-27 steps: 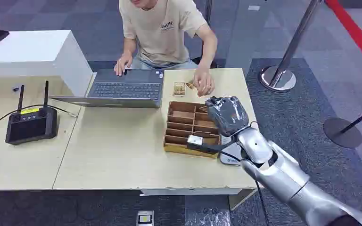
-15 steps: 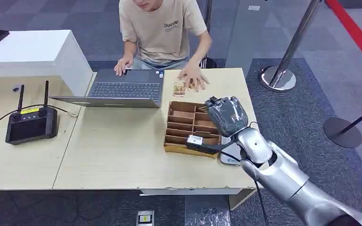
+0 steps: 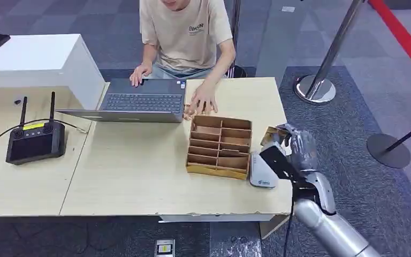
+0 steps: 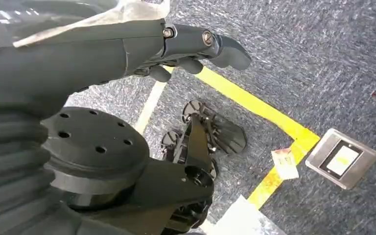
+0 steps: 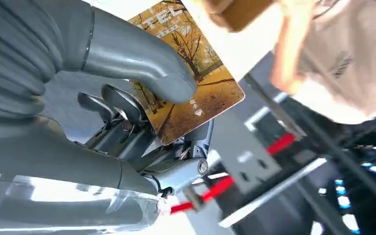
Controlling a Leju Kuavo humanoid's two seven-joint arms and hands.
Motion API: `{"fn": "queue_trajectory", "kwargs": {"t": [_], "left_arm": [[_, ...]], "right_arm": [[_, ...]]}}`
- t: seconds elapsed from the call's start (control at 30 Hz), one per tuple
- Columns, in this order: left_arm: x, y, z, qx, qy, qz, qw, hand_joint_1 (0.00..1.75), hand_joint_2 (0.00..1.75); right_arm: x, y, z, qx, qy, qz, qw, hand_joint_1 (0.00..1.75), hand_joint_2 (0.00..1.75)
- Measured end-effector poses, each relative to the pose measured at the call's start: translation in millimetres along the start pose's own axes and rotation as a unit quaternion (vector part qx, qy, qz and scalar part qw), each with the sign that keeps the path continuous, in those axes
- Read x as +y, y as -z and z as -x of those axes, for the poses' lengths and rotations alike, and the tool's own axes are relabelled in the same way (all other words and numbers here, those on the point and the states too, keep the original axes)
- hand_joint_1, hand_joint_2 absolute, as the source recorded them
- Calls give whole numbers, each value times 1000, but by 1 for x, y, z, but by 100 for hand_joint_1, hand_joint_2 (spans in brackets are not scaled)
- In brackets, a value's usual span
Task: Pass the card to the sensor for recognition and then transmit it.
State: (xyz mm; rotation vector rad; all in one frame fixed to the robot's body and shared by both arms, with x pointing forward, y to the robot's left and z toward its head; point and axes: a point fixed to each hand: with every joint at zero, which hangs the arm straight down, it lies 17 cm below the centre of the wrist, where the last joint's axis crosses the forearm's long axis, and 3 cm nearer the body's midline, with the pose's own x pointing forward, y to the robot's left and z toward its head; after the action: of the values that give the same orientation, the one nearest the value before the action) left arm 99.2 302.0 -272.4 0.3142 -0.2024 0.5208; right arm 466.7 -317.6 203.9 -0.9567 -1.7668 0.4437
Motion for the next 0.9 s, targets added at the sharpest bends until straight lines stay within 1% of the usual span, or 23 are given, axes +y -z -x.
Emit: {"fn": "queue_trajectory", "kwargs": {"t": [0.13, 0.23, 0.33, 0.5, 0.57, 0.9], "left_arm": [[0, 0, 1, 3, -6, -4, 1000, 0, 0], [1, 0, 1, 4, -7, -9, 1000, 0, 0], [2, 0, 1, 4, -8, -9, 1000, 0, 0], [1, 0, 1, 4, -7, -9, 1000, 0, 0], [1, 0, 1, 3, -4, -8, 1000, 0, 0], [0, -1, 0, 3, -3, -6, 1000, 0, 0]], "right_arm": [[-3, -27, 28, 34, 15, -4, 999, 175, 175], [-5, -39, 46, 61, 26, -4, 998, 175, 175], [-6, -46, 55, 75, 31, -4, 997, 175, 175], [-8, -49, 61, 86, 32, 1, 996, 175, 175], [-8, -49, 61, 82, 15, 3, 997, 175, 175], [6, -50, 70, 95, 9, -4, 995, 175, 175]]}}
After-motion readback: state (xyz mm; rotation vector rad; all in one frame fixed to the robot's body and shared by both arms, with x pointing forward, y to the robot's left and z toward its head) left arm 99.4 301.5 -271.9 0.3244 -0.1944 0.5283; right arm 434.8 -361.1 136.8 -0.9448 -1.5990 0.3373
